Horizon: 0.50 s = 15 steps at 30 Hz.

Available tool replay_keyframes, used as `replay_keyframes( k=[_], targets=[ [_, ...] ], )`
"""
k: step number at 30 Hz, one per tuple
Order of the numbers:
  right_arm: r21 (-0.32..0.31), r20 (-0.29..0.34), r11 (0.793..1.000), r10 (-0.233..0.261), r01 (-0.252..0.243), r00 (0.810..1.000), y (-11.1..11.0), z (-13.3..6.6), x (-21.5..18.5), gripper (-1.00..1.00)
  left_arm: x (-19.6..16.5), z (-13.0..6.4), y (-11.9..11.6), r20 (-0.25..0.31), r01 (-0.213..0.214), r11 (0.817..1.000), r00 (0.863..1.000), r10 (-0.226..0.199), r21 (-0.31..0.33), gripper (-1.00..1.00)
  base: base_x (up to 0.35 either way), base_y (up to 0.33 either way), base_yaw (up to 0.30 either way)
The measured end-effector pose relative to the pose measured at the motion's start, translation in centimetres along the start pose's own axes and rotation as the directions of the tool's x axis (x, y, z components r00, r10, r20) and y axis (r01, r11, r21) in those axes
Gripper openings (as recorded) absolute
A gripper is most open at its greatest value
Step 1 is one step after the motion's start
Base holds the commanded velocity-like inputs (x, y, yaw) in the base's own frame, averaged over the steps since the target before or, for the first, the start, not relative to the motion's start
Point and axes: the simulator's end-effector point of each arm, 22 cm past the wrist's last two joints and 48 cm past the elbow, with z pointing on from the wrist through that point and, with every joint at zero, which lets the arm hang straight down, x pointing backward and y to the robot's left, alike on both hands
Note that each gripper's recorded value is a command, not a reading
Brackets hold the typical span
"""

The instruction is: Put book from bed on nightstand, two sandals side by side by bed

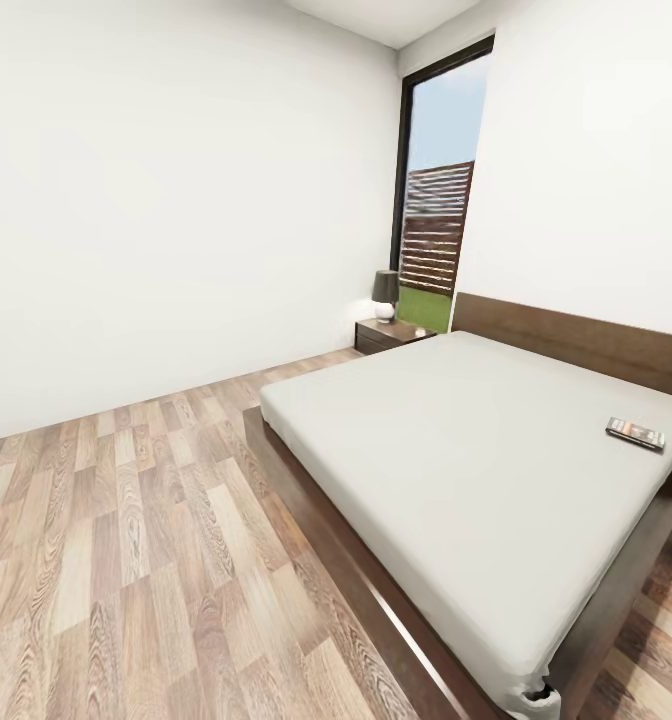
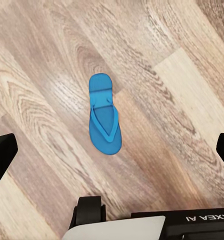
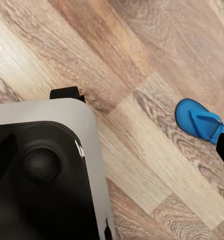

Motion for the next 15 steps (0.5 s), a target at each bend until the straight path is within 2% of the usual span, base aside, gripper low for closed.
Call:
replay_keyframes(
  k=[6,15],
  targets=[
    [-0.015,0.038,1.0,-0.008,0.009,0.999,0.4,0.0,-1.2,1.0,0.0,0.0,0.0,0.0,0.0,1.0,1.0,0.0,0.0,1.0,0.0,0.0,0.0],
    [-0.124,0.141,0.991,-0.038,0.056,0.989,3.8,-0.3,-5.6,1.0,0.0,0.0,0.0,0.001,0.0,1.0,1.0,0.0,0.0,1.0,0.0,0.0,0.0]
  ],
)
